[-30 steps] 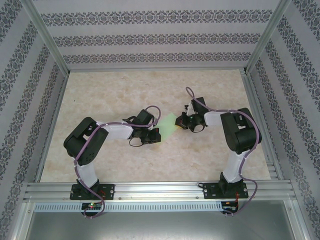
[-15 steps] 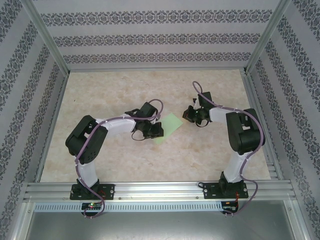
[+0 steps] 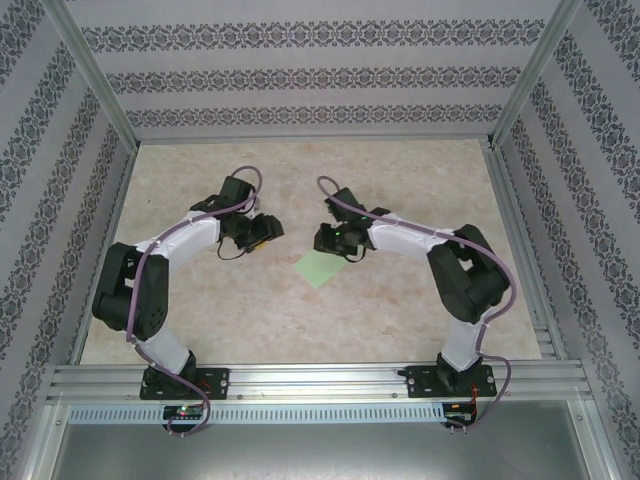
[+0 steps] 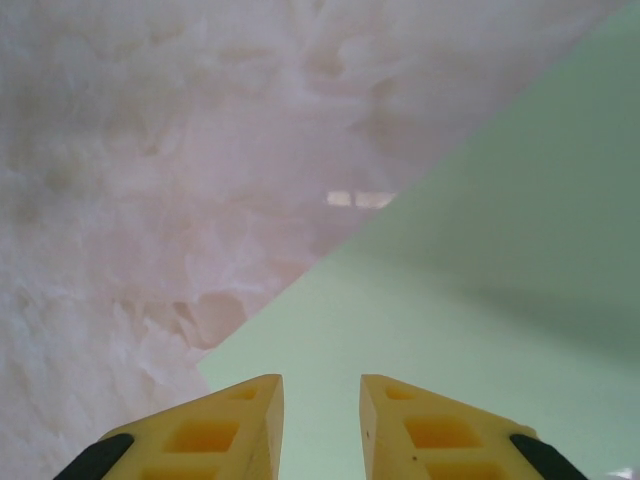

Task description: Fold a paper plane with a square sheet of paper (pick it up from the middle)

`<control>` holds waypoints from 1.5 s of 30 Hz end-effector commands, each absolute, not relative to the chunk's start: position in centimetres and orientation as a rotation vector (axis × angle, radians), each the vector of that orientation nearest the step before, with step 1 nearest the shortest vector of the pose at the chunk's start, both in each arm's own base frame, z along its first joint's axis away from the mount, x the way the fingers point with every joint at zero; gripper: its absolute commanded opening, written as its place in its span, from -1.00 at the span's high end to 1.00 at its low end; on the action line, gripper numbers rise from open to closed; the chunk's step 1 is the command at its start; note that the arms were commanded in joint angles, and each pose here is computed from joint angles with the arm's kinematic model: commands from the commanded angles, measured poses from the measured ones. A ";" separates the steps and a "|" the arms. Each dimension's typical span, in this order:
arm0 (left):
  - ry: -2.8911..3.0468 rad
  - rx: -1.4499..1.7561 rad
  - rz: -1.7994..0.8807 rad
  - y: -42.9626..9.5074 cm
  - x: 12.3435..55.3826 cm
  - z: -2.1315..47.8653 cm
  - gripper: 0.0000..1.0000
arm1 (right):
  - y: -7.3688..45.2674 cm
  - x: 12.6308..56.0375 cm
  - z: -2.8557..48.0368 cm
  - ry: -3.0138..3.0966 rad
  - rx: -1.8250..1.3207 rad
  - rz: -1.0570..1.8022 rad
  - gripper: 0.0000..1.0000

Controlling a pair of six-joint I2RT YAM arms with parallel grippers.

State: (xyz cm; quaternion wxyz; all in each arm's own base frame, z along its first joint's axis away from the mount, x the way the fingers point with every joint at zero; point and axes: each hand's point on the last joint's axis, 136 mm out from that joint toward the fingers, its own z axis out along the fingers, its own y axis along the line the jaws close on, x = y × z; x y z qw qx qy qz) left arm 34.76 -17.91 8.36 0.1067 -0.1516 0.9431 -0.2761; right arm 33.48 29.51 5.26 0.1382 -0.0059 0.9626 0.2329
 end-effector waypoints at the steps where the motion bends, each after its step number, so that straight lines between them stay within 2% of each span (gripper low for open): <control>1: 2.812 -0.497 -0.735 -15.1 33.0 7.7 -0.14 | 32.1 33.1 4.5 2.823 -0.040 0.628 0.48; 6: 2.810 -0.570 -0.712 -13.0 32.3 7.0 -0.21 | 34.9 31.9 3.1 2.882 -0.145 0.594 0.53; 11: 2.805 -0.572 -0.709 -12.7 32.1 7.1 -0.24 | 35.2 30.2 2.1 2.935 -0.220 0.563 0.54; 20: 2.803 -0.556 -0.740 -13.1 32.2 7.0 -0.26 | 31.0 24.6 0.0 3.091 -0.547 0.391 0.56; 24: 2.806 -0.551 -0.764 -13.3 32.1 6.9 -0.25 | 28.7 23.9 1.4 3.061 -0.670 0.359 0.56; 28: 2.810 -0.547 -0.785 -13.6 32.1 6.8 -0.26 | 28.5 26.7 4.9 2.944 -0.531 0.411 0.51; 30: 2.808 -0.547 -0.797 -13.7 32.1 6.9 -0.25 | 28.2 28.5 6.2 2.886 -0.375 0.404 0.38; 32: 2.808 -0.547 -0.813 -13.9 32.1 7.0 -0.26 | 27.1 30.2 6.8 2.848 -0.202 0.369 0.34; 37: 2.814 -0.513 -0.879 -15.0 31.9 7.0 -0.28 | 24.5 32.9 5.6 2.832 0.163 0.270 0.19; 45: 2.836 -0.453 -0.939 -16.8 31.3 7.0 -0.36 | 23.9 34.9 3.3 2.881 0.264 0.221 0.14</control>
